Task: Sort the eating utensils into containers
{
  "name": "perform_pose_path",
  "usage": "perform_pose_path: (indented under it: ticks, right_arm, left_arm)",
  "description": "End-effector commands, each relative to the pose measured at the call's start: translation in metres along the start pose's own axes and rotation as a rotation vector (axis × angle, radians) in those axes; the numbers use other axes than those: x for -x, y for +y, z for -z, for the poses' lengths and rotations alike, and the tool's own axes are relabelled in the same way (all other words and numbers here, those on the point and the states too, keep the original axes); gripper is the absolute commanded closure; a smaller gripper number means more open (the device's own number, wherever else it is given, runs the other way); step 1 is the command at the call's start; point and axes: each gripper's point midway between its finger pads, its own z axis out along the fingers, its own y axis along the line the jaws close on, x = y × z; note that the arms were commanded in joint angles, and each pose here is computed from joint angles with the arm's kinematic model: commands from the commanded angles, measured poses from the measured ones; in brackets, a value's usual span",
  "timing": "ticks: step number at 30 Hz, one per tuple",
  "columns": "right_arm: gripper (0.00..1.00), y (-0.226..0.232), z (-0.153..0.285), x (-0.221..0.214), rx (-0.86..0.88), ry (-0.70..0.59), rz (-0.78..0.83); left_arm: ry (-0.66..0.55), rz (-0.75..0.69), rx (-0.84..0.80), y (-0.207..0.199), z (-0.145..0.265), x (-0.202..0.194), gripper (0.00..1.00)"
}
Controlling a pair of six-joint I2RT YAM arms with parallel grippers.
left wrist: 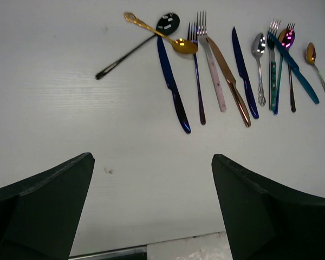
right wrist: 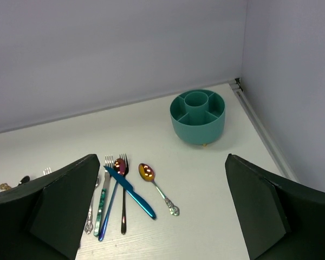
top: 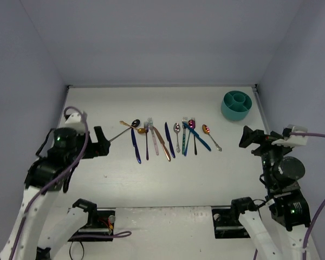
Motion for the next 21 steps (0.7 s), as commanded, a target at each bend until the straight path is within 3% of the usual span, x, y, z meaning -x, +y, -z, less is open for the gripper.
perform_pose_path:
  ticks: [1, 5, 7, 16, 21]
  right_arm:
    - [0.00, 0.003, -0.021, -0.016, -0.027, 0.058, -0.021]
    - [0.00, 0.004, -0.030, -0.033, -0.036, 0.132, -0.012]
    - [0.00, 0.003, -0.031, -0.040, -0.045, 0.160, -0.017]
    - [0.00, 0.001, -0.031, -0.057, -0.055, 0.200, -0.022]
    - [0.00, 0.004, -0.029, -0.058, -0.035, 0.199, -0.020]
  left_arm:
    - [0.166, 0.109, -0.038, -0.026, -0.043, -0.004, 0.12]
    - [0.273, 0.128, 0.059, -0.028, -0.083, -0.015, 0.13]
    - [0.321, 0.113, 0.093, -0.036, -0.108, -0.024, 0.18]
    - [0.396, 0.139, 0.178, -0.061, -0.188, -0.063, 0.40]
    - [0.419, 0.128, 0.243, -0.065, -0.220, -0.080, 0.46]
